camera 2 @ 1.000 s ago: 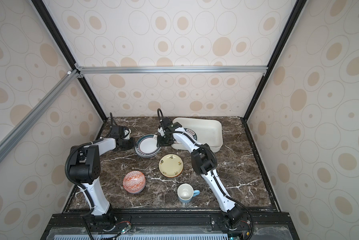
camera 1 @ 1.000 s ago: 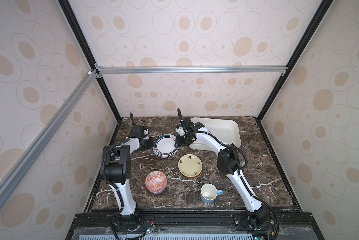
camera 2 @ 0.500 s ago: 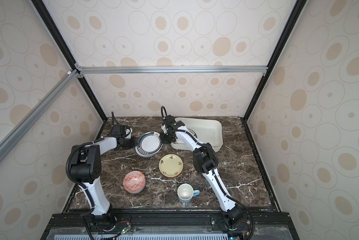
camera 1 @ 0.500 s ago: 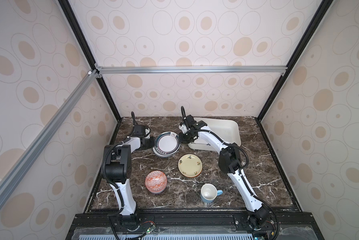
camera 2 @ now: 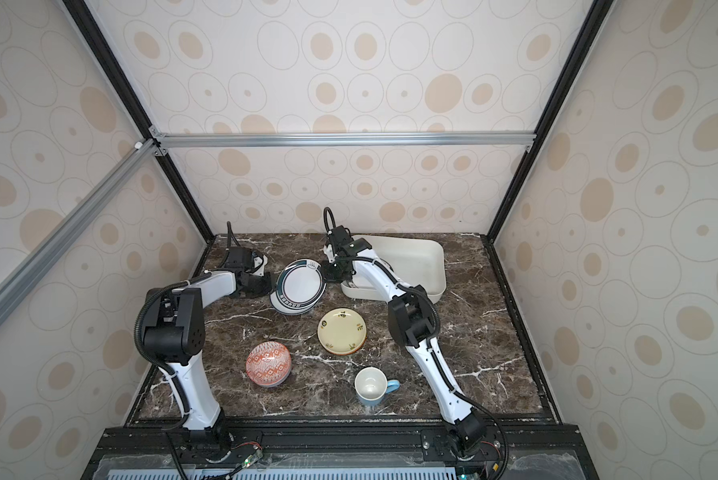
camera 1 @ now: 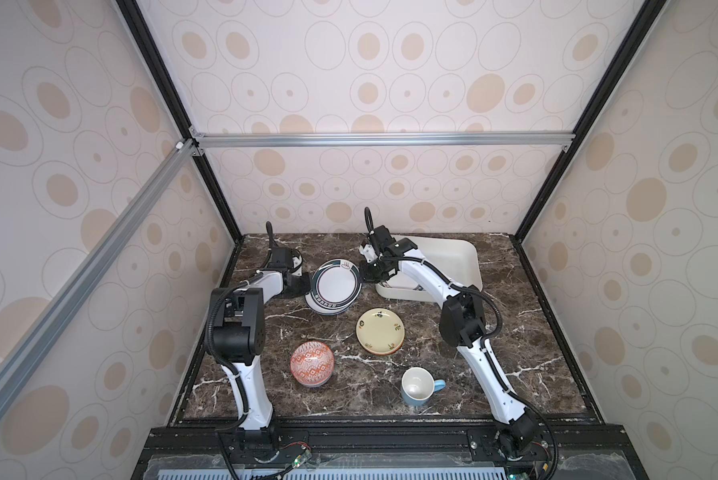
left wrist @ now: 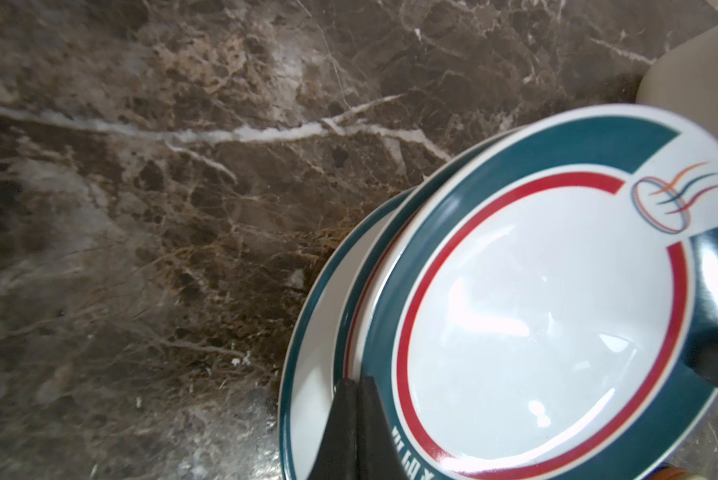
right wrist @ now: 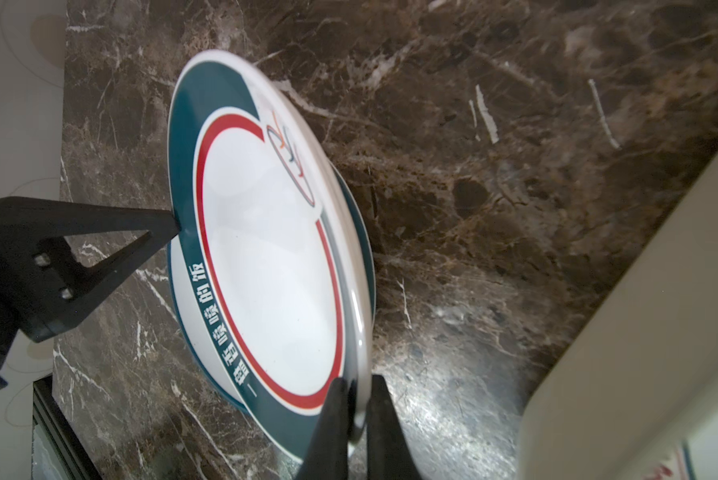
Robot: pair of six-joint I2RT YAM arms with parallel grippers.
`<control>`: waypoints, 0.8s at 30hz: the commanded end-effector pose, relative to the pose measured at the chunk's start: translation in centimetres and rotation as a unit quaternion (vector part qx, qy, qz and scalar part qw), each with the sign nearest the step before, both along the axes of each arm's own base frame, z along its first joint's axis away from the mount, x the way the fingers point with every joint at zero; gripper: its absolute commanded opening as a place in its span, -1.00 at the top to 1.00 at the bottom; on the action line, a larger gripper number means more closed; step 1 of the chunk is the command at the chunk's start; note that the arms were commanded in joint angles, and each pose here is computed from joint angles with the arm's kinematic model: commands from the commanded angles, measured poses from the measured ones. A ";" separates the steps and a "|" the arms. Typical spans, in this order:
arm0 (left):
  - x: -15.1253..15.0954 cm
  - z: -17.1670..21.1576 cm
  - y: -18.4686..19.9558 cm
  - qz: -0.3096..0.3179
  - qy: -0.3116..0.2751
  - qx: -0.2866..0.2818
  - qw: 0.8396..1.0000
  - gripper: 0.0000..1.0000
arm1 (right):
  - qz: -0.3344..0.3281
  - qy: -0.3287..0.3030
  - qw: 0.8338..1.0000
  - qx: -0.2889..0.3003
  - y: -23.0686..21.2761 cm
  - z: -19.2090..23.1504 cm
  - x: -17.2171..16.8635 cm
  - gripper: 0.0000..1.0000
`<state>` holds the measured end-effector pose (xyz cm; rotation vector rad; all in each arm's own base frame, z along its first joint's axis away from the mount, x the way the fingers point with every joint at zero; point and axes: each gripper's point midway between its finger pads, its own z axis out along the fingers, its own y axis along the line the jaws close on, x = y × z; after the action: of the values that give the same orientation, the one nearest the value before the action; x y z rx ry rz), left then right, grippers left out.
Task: Place the mixed dishes into the plastic bin
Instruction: 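Lift the red-ringed plate with the right gripper while the left steadies the stack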
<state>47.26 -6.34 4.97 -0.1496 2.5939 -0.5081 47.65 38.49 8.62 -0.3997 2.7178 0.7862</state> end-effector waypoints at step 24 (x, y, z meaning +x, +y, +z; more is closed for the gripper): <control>-0.2 1.6 1.6 0.009 -0.019 0.005 1.000 0.85 | 0.019 0.031 0.998 0.049 -1.0 4.1 -2.3 1.00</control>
<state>46.87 -5.99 4.92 -0.1617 2.5952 -0.5250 46.23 37.51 10.67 -0.4124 2.7305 0.8684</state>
